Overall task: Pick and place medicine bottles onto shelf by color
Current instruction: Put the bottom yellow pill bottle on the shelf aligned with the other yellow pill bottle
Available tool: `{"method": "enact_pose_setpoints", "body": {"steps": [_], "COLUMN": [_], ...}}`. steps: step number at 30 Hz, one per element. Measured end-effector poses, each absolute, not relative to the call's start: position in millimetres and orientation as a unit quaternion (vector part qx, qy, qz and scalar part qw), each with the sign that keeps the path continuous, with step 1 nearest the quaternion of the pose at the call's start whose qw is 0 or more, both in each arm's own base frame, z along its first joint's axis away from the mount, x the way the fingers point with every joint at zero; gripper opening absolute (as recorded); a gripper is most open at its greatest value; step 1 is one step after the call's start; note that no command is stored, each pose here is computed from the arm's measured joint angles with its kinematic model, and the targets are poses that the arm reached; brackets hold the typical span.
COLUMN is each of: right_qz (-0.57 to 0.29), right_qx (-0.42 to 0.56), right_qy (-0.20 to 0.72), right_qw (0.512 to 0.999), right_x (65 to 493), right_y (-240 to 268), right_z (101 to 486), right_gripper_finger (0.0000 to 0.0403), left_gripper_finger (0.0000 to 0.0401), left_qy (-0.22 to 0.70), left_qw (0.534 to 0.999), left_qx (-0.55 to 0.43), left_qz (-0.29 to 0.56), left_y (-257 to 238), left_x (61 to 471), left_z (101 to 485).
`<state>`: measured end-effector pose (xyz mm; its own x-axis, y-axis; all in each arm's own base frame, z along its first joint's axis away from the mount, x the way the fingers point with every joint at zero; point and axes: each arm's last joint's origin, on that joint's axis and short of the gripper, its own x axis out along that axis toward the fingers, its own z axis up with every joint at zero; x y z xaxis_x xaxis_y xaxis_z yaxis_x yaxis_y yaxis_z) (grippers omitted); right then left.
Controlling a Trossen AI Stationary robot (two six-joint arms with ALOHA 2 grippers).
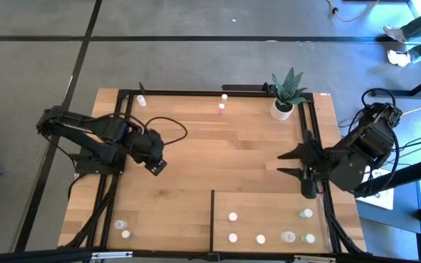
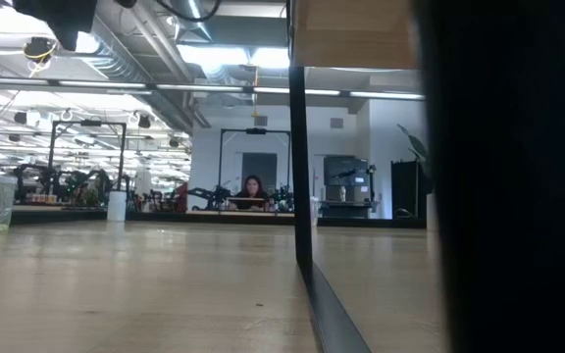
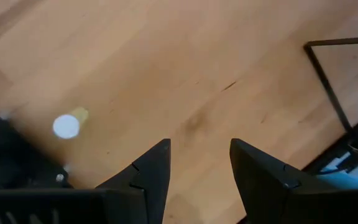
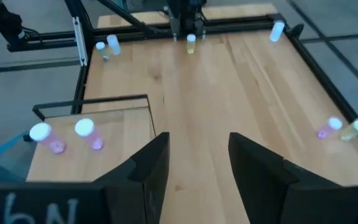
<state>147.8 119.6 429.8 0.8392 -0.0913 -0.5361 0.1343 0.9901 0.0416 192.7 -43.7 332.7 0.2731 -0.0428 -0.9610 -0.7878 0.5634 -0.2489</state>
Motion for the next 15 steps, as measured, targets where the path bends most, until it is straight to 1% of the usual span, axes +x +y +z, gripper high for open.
{"method": "enact_pose_setpoints", "body": {"steps": [5,10,13,15], "right_qz": [-0.055,-0.030,-0.006,0.004], "right_qx": [0.024,0.015,0.003,-0.003], "right_qy": [0.252,0.231,0.226,0.222], "right_qw": [0.966,0.972,0.974,0.975], "right_x": [156,164,167,169], "right_y": [117,117,116,116], "right_z": [435,442,444,445], "right_gripper_finger": [0.0167,0.0167,0.0167,0.0167], "left_gripper_finger": [0.0160,0.0160,0.0160,0.0160], "left_qy": [0.535,0.518,0.522,0.533], "left_qw": [0.703,0.666,0.644,0.619], "left_qx": [-0.376,-0.413,-0.422,-0.430], "left_qz": [0.280,0.342,0.368,0.385], "left_y": [-49,-48,-48,-48], "left_x": [190,186,185,183], "left_z": [332,329,318,307]}}
